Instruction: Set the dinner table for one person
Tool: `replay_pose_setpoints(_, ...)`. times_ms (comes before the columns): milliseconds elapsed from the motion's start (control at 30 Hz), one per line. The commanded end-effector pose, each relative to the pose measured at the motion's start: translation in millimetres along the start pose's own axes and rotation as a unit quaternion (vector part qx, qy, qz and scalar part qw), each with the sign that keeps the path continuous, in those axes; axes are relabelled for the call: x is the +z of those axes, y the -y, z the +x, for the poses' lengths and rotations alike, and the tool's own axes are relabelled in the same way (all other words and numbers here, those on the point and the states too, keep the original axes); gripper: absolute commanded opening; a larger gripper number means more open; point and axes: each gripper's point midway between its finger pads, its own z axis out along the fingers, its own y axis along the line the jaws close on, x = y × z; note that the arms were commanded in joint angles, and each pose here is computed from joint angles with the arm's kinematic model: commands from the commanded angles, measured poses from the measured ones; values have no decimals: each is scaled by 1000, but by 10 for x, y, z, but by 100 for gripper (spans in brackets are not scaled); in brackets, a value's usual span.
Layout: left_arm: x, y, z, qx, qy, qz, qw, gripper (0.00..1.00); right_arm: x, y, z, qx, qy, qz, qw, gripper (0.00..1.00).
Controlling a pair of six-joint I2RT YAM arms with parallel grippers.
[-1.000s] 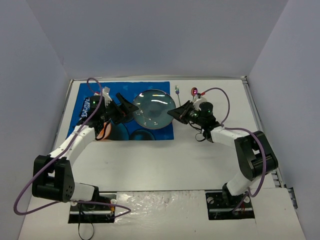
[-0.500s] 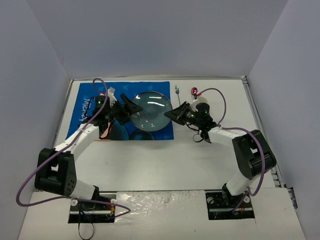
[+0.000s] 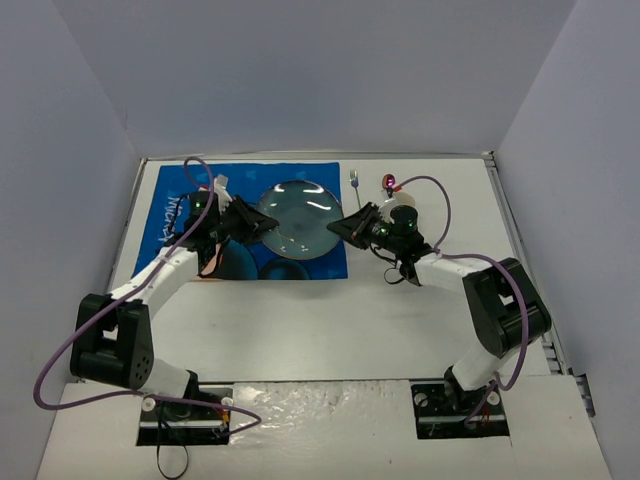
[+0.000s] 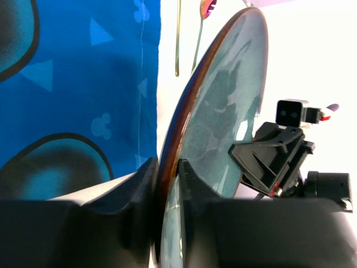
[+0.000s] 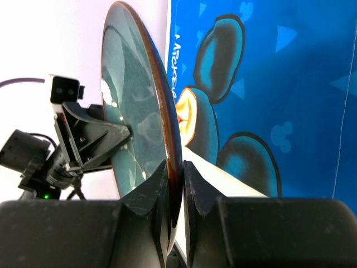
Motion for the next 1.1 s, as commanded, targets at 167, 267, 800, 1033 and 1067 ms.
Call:
replay_pose_setpoints(167, -155, 421, -110, 37, 26, 69, 997, 0, -39, -942, -272, -85, 40, -140, 986, 12)
replay_pose_setpoints(267, -174, 440, -132, 43, 32, 79, 995, 0, -20, -830, -285, -112, 42, -107, 987, 39)
replay_pose_setpoints(800, -612, 280, -989, 41, 146, 110, 982, 0, -501, -210, -722, -247, 99, 128, 955, 97)
replay_pose_setpoints(1033, -579, 33, -1537, 48, 198, 105, 973, 0, -805, -188, -856, -254, 117, 123, 952, 97)
replay_pose_setpoints(1067, -548, -10, -1602, 49, 202, 103, 973, 0, -837, -185, -875, -255, 119, 123, 952, 97)
